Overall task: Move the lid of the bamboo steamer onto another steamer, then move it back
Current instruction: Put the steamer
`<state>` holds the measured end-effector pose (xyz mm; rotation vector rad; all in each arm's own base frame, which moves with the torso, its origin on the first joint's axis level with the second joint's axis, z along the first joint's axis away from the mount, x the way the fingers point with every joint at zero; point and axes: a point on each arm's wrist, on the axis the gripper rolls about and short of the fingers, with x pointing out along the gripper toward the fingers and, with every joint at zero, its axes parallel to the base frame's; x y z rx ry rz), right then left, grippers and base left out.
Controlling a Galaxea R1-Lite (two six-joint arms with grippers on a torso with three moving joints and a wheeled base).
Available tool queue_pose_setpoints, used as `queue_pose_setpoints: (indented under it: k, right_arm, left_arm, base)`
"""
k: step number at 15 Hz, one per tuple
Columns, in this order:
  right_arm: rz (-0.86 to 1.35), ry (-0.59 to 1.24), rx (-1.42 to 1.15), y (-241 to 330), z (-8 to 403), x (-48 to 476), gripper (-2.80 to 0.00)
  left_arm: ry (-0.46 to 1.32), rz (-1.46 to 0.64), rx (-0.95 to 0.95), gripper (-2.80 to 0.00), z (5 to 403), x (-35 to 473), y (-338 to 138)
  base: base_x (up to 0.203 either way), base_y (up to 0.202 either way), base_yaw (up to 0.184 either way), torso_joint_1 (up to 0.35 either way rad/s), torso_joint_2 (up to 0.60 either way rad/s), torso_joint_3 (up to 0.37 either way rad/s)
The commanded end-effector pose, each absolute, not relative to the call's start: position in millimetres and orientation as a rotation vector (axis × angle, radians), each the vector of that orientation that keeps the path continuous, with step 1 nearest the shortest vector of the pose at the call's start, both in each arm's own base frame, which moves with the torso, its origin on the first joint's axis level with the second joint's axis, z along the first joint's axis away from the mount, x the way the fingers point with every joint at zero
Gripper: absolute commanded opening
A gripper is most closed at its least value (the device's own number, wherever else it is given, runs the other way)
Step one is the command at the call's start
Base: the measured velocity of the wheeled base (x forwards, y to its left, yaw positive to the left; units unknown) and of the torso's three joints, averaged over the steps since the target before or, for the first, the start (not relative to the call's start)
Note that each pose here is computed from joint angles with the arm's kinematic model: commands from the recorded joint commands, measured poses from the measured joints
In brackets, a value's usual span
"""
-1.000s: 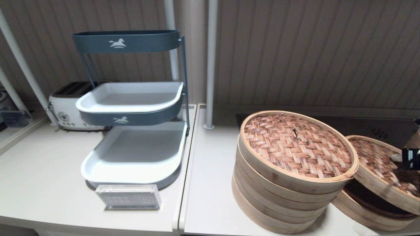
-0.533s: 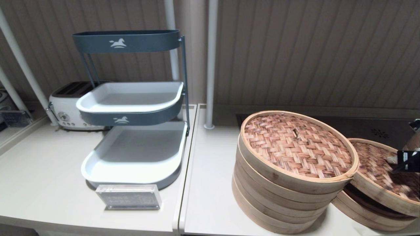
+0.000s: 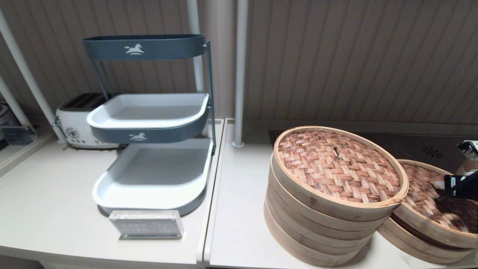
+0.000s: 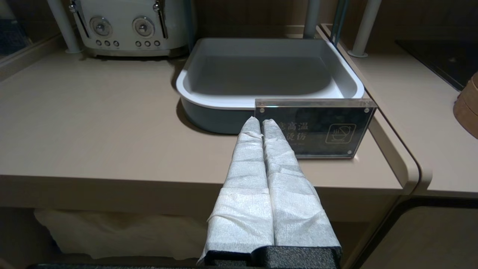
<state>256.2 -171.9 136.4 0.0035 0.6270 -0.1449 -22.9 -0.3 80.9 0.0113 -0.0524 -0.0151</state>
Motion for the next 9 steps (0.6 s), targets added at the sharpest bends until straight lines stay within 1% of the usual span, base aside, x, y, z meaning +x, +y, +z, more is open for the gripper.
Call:
queue_pose_setpoints:
  k: [1,9]
  right_arm:
    - [-0.14,0.63,0.003,-171.6,135.1,256.7,-2.8]
    - [-0.138,0.63,0.006,-171.0,134.9,257.6,-2.8]
  left_arm:
    - [-0.026,-0.015,0.011,-2.8,73.3,-20.8,-0.3]
    - [-0.026,-0.015,0.011,-2.8,73.3,-20.8,-0.3]
  base:
    - [0.0,0.0,0.0,0.0,0.0,0.0]
    - [0.0,0.0,0.0,0.0,0.0,0.0]
